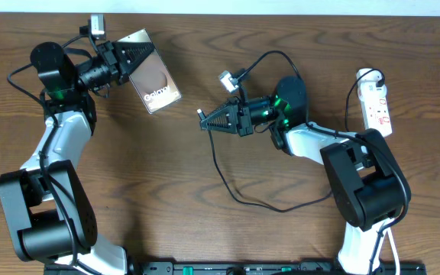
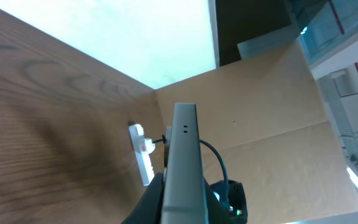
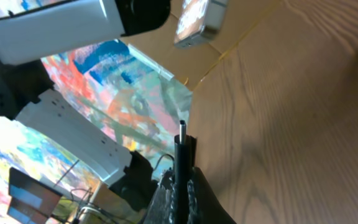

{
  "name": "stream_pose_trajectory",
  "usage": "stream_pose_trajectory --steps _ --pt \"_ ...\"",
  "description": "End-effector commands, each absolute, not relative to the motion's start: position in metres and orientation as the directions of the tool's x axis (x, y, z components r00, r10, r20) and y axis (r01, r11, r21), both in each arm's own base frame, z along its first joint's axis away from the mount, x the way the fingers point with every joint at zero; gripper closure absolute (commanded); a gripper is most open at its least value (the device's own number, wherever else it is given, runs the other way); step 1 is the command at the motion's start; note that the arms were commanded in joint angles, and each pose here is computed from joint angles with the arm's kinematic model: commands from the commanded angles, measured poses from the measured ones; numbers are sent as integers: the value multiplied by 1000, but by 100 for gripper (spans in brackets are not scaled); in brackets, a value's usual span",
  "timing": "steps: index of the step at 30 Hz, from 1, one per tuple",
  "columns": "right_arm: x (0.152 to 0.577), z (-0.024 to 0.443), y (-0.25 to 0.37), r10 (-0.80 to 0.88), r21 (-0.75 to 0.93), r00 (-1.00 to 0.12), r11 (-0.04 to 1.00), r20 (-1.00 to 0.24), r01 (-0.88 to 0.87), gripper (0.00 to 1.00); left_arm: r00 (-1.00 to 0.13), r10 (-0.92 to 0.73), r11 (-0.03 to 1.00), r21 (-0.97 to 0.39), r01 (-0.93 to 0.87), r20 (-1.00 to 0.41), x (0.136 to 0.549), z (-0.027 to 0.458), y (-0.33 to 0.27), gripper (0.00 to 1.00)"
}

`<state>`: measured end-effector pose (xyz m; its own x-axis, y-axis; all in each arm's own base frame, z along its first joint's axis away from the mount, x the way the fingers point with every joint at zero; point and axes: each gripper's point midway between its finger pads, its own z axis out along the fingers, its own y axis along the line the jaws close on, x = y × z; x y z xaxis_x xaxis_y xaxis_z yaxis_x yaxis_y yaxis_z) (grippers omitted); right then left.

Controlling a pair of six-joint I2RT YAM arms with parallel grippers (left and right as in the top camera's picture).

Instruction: Plug charger to phone and switch on socket

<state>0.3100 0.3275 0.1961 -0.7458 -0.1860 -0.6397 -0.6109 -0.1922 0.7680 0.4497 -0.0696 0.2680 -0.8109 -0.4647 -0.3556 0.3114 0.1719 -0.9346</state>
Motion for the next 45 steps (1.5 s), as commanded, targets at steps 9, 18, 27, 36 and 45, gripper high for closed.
stream_pose_trajectory --steps 9,18,27,36,45 --pt "306 212 336 -165 797 -783 -205 -600 -568 99 -775 -435 110 -882 459 -458 436 322 -94 92" --pt "297 229 332 -145 736 -728 -256 -670 -626 99 -788 -427 100 -889 447 -444 435 322 -96 92" --pt "280 230 339 -182 702 -683 -298 -707 -647 99 -805 -394 92 -890 446 -444 430 320 -103 93" --pt "270 230 344 -195 673 -649 -324 -735 -665 99 -829 -334 78 -889 450 -449 421 317 -115 93" --pt "273 232 344 -180 674 -655 -320 -734 -666 99 -836 -314 67 -889 452 -449 418 317 -125 92"
